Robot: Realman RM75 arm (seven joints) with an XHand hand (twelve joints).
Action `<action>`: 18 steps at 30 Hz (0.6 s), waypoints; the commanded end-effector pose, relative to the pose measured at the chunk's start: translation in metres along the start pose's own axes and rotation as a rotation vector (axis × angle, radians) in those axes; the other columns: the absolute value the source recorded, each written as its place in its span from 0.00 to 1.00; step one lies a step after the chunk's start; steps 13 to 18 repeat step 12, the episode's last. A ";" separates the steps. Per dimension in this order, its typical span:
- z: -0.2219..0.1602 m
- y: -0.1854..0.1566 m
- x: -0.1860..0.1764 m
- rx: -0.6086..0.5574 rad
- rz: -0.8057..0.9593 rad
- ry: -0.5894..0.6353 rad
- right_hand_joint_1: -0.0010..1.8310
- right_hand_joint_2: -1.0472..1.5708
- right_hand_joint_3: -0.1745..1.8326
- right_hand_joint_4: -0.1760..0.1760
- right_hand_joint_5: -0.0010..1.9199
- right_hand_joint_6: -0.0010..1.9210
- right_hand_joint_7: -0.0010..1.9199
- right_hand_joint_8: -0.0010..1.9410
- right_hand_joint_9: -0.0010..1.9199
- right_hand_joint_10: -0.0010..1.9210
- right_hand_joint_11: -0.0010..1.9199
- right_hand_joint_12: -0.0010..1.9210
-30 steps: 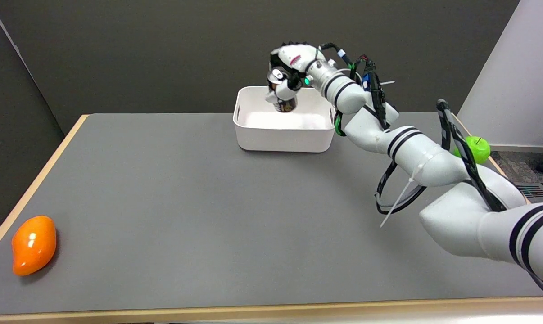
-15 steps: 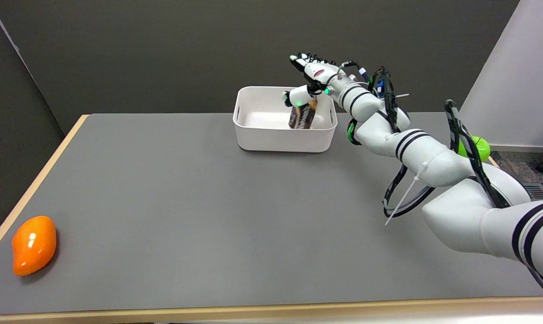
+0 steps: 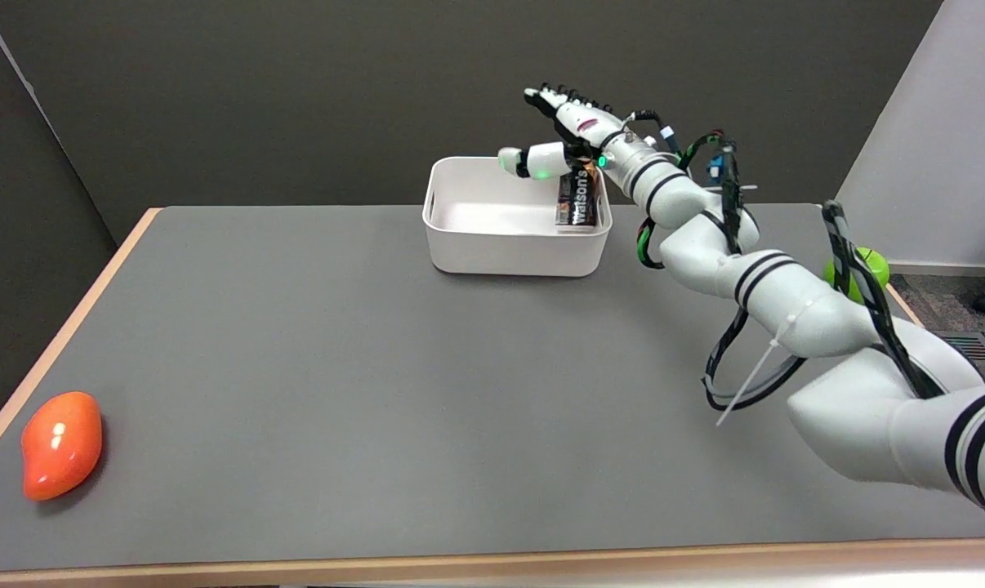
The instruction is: Place the black can into the white box.
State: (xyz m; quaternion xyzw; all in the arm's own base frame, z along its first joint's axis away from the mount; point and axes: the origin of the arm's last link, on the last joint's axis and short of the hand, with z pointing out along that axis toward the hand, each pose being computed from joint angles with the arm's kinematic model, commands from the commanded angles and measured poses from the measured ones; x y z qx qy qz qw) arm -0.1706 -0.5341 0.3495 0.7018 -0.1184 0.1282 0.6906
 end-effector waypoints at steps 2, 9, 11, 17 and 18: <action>-0.154 -0.050 -0.005 0.600 0.870 0.286 0.17 0.64 0.57 0.60 0.06 0.20 0.11 0.16 0.06 0.33 0.00 0.56; -0.230 0.017 -0.031 0.483 1.062 0.558 0.15 0.65 0.57 0.60 0.08 0.21 0.13 0.17 0.08 0.34 0.01 0.56; -0.239 0.054 -0.033 0.388 1.150 0.671 0.14 0.65 0.58 0.52 0.05 0.20 0.05 0.13 0.02 0.20 0.00 0.41; -0.245 0.073 -0.035 0.360 1.198 0.717 0.13 0.67 0.55 0.50 0.05 0.19 0.04 0.13 0.01 0.18 0.00 0.36; -0.245 0.073 -0.035 0.360 1.198 0.717 0.13 0.67 0.55 0.50 0.05 0.19 0.04 0.13 0.01 0.18 0.00 0.36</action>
